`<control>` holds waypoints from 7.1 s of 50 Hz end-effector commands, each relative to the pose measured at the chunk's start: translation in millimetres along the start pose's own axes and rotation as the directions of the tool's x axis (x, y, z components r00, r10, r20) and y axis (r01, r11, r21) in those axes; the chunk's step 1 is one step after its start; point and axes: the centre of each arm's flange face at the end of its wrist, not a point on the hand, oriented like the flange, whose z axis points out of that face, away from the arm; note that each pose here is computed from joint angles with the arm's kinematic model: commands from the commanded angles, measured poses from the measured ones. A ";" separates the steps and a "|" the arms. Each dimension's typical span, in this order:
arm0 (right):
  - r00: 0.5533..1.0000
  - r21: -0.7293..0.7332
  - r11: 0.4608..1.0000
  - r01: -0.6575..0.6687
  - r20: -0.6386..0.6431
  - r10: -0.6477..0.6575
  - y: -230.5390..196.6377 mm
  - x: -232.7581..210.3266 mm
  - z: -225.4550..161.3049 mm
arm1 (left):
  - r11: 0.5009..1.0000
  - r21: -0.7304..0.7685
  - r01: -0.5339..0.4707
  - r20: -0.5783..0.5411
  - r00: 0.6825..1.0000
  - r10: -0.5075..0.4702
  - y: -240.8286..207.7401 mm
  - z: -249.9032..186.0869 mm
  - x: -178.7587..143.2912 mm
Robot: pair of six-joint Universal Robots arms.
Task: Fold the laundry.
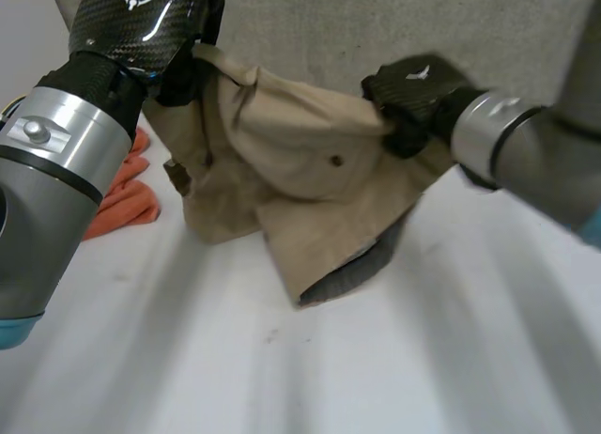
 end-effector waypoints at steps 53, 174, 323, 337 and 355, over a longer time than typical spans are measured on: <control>0.914 -0.132 0.930 0.344 -0.179 -0.363 100.5 -4.6 81.9 | 0.980 -0.131 -0.148 -0.046 0.989 0.143 188.1 22.5 45.7; 0.934 -0.436 0.826 0.357 0.169 -0.314 189.1 -71.1 -76.0 | 0.844 -0.515 -0.147 -0.277 0.961 -0.001 274.6 21.9 21.0; 0.935 -0.443 0.823 0.356 0.175 -0.310 193.9 -73.5 -77.4 | 0.683 -0.701 -0.204 -0.102 0.977 0.188 267.9 -9.6 -4.2; 0.935 -0.446 0.822 0.353 0.173 -0.308 194.3 -73.3 -78.0 | 0.628 -0.755 -0.189 -0.041 0.969 0.243 262.8 -21.6 -8.6; 0.935 -0.446 0.822 0.354 0.176 -0.308 194.4 -74.0 -78.4 | 0.817 -0.569 -0.094 -0.050 0.996 0.081 222.8 12.4 -11.8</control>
